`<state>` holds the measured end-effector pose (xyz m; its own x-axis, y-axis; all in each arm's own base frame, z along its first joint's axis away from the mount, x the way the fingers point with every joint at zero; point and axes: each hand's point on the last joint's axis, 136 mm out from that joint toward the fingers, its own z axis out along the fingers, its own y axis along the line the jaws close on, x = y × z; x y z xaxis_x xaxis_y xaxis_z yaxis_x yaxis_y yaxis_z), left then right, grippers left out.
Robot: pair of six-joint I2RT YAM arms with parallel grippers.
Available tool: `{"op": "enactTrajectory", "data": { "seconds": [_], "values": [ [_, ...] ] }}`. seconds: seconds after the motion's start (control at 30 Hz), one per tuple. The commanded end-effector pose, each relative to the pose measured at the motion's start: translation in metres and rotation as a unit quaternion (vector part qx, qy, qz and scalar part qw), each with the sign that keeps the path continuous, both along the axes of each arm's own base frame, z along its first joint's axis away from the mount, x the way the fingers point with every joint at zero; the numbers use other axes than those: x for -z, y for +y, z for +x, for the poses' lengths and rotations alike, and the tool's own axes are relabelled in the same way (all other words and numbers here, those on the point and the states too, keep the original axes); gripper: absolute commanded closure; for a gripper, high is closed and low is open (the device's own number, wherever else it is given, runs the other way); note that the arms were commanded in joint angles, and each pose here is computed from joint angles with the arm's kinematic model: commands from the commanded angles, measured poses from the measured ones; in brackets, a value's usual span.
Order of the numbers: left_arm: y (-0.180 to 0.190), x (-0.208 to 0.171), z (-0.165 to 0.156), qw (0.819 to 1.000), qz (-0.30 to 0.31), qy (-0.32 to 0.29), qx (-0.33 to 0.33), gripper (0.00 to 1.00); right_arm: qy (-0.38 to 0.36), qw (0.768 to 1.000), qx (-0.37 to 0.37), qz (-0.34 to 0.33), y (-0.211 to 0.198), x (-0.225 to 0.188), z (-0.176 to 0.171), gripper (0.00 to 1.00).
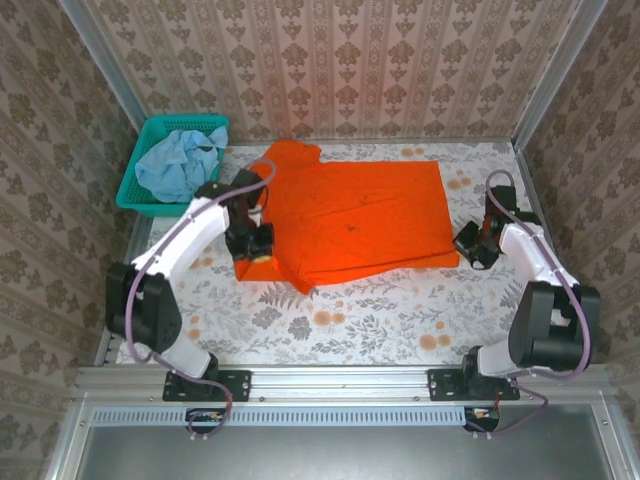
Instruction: Fold and stack the t-shirts
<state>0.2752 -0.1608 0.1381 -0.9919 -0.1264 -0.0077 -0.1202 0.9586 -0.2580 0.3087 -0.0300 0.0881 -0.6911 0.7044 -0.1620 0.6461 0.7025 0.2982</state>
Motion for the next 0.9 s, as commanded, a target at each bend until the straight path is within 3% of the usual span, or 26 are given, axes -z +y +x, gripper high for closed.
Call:
{"op": "enactTrajectory", "data": {
  "seconds": [0.0,0.3,0.63,0.87],
  "values": [
    [-0.005,-0.005,0.033,1.0,-0.01,0.004,0.021,1.0,0.027,0.999,0.002,-0.023,-0.011,0.005,0.011,1.0],
    [0.002,0.017,0.119,1.0,-0.003,0.014,0.0,1.0,0.073,0.997,0.008,-0.021,-0.02,0.035,0.046,1.0],
    [0.019,0.03,0.174,1.0,0.012,-0.006,-0.015,1.0,0.09,0.996,0.013,-0.011,-0.02,0.052,0.063,1.0],
    [0.035,0.041,0.195,0.999,0.03,-0.016,-0.028,1.0,0.092,0.996,0.005,-0.012,-0.018,0.052,0.074,1.0]
  ]
}}
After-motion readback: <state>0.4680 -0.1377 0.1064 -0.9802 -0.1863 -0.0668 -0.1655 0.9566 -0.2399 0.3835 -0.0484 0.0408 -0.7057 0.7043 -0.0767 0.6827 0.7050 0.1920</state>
